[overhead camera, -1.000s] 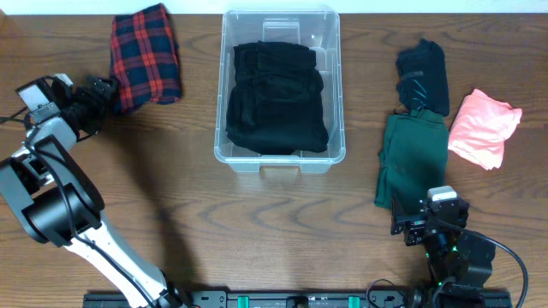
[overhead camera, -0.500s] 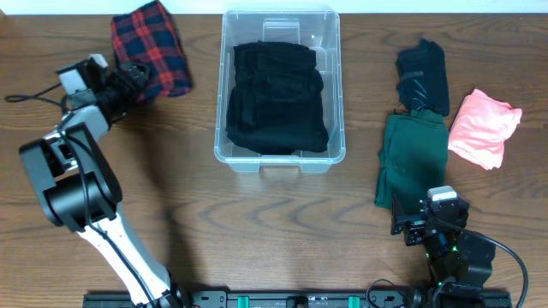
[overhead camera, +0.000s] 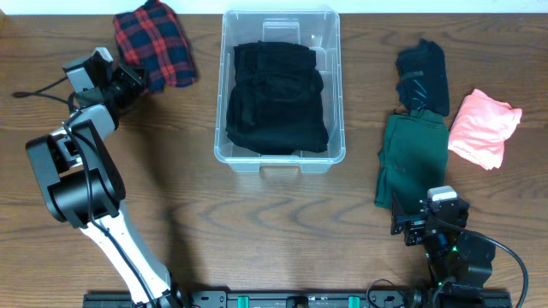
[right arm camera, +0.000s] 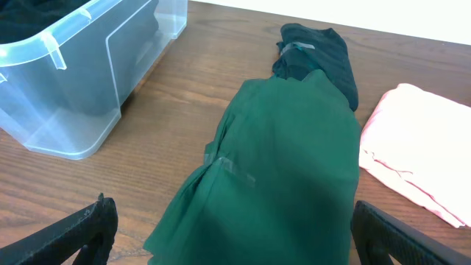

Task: Pack container
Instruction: 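Move left gripper to the red plaid shirt and grasp it, then lift the plaid shirt and carry it over the container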

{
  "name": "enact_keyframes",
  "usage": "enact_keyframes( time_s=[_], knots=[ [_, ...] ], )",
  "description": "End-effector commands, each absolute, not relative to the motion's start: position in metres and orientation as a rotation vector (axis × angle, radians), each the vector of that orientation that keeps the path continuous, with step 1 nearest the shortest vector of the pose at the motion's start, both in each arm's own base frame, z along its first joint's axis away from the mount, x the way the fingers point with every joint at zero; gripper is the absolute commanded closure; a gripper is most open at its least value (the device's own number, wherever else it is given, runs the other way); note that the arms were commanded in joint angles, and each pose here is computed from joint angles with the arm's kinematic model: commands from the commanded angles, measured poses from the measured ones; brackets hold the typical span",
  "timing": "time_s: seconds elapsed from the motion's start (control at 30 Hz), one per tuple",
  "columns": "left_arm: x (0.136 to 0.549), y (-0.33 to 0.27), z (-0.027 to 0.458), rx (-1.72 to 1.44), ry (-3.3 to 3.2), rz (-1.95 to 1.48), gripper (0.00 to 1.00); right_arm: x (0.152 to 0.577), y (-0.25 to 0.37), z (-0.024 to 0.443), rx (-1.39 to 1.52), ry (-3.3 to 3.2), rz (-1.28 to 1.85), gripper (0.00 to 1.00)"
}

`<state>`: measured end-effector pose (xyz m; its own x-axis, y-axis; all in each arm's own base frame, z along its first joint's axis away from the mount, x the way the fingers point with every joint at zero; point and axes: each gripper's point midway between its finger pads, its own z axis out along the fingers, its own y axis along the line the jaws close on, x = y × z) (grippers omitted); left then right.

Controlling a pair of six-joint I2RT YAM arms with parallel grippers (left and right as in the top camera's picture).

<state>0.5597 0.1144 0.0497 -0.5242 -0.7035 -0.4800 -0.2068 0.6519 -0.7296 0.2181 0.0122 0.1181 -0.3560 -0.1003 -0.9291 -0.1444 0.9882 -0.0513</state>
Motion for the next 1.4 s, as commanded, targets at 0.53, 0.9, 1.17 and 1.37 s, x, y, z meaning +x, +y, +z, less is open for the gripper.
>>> enact_keyframes(
  time_s=[0.53,0.9,1.17,1.37],
  knots=[
    [0.541,0.057,0.193,-0.282,1.861,-1.246,0.94,0.218,0.015,0.117,-0.186,1.937,0.057,0.01],
    [0.47,0.011,0.388,0.019,1.639,-1.171,0.94,0.218,0.015,0.117,-0.186,1.937,0.057,0.01],
    [0.431,-0.073,0.456,0.182,1.518,-1.173,0.94,0.218,0.015,0.117,-0.186,1.937,0.057,0.01],
    [0.435,-0.147,0.447,0.262,1.508,-1.196,0.94,0.218,0.015,0.117,-0.186,1.937,0.057,0.01]
  ],
)
